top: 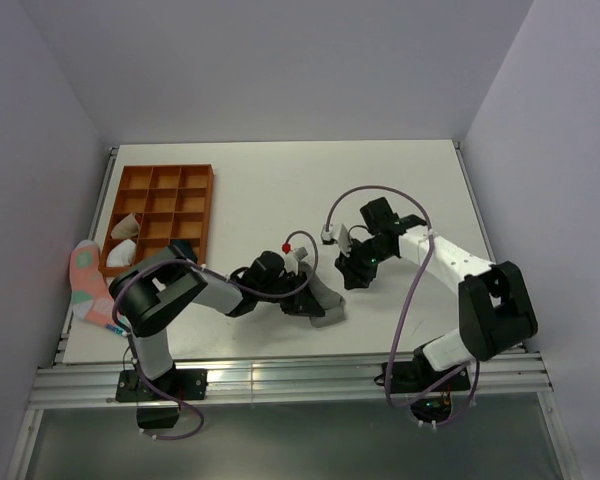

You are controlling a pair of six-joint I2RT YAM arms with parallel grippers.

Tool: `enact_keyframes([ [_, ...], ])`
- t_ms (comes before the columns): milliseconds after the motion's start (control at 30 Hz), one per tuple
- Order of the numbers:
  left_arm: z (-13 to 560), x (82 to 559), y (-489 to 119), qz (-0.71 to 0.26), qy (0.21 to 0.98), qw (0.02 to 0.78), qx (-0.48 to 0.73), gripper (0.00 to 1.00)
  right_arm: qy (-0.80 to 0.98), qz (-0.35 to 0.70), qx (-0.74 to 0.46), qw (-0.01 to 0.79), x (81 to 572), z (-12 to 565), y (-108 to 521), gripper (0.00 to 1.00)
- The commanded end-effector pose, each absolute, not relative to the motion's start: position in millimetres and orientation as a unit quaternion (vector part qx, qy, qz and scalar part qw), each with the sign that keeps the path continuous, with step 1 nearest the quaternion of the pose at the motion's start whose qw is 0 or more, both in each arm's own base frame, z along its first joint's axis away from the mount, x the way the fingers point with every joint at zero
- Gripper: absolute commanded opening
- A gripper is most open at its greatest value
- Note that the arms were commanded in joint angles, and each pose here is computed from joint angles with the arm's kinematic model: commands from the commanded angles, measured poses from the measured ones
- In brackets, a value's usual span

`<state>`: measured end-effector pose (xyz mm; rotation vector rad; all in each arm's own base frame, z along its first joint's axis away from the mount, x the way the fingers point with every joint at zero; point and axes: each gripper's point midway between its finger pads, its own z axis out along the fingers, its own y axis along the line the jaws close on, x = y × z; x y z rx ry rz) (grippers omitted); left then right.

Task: Roll the socks
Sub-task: Roll the sock at the center of the board.

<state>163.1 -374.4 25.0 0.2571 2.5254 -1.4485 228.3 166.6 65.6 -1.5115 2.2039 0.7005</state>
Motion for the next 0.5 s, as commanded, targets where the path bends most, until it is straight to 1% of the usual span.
enact_keyframes([
  [0, -45, 119, -317, -0.379, 0.924, -0.033, 0.044, 0.0, 0.742, 0.225, -0.587, 0.234, 225, 70, 177, 0.49],
  [100, -46, 124, -311, -0.373, 0.926, -0.045, 0.035, 0.0, 0.72, 0.209, -0.611, 0.255, 212, 65, 178, 0.5],
  [133, -46, 127, -309, -0.372, 0.927, -0.047, 0.029, 0.0, 0.706, 0.207, -0.627, 0.257, 199, 63, 182, 0.5],
  [200, -45, 129, -306, -0.372, 0.926, -0.051, 0.027, 0.0, 0.694, 0.188, -0.642, 0.268, 195, 62, 187, 0.51],
  [233, -45, 130, -304, -0.373, 0.926, -0.054, 0.022, 0.0, 0.678, 0.188, -0.658, 0.267, 184, 61, 194, 0.51],
  [467, -43, 134, -303, -0.362, 0.929, -0.066, 0.021, 0.0, 0.644, 0.187, -0.688, 0.277, 167, 63, 213, 0.53],
])
